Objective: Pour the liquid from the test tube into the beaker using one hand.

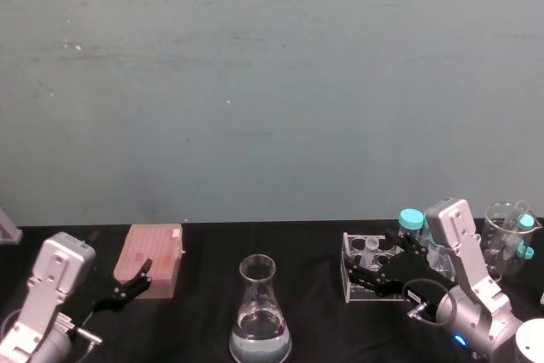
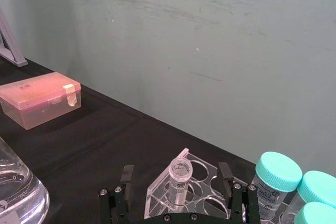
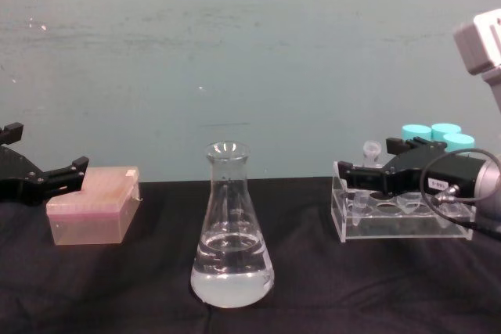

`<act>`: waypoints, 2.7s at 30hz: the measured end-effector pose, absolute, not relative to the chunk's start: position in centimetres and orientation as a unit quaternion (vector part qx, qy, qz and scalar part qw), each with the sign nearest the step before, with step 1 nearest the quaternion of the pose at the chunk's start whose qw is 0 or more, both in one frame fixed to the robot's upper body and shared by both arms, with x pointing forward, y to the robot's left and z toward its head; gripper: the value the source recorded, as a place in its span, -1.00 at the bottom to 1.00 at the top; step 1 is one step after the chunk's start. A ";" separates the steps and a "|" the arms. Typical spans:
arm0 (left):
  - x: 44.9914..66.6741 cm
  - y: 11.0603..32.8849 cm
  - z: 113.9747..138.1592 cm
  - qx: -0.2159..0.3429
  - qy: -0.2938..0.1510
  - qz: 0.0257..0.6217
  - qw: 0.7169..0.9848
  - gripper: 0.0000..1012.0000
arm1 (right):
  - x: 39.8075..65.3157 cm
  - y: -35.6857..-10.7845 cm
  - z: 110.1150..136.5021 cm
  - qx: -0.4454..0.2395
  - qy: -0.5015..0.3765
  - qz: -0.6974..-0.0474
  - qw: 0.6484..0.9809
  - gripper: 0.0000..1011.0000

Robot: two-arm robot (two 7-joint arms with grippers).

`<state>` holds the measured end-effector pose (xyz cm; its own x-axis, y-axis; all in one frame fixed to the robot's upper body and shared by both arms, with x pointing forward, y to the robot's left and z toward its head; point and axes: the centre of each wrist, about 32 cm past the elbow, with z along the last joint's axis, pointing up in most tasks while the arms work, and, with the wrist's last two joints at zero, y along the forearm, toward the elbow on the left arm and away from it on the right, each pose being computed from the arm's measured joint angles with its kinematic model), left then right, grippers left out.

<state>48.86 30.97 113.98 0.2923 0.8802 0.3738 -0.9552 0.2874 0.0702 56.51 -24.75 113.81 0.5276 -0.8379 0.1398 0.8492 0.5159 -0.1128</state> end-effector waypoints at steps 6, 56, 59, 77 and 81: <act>48.9 31.0 114.0 0.142 -0.132 0.580 0.791 0.98 | 56.5 -24.6 113.9 -0.084 -0.034 -0.484 0.870 0.98; 48.9 31.0 114.0 0.142 -0.132 0.580 0.791 0.98 | 57.2 -23.9 113.6 -0.090 -0.032 -0.482 0.871 0.98; 48.9 31.0 114.0 0.141 -0.132 0.580 0.791 0.98 | 57.2 -23.9 113.6 -0.090 -0.032 -0.482 0.871 0.98; 48.9 31.0 114.0 0.142 -0.132 0.580 0.791 0.98 | 57.2 -23.9 113.6 -0.089 -0.032 -0.482 0.871 0.98; 48.9 31.0 114.0 0.141 -0.132 0.580 0.791 0.98 | 57.2 -23.9 113.6 -0.089 -0.032 -0.483 0.871 0.98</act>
<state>48.86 30.97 113.98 0.2923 0.8803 0.3737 -0.9552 0.2873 0.0703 57.23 -23.89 113.63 0.5322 -0.8348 0.1412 0.8461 0.5185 -0.1237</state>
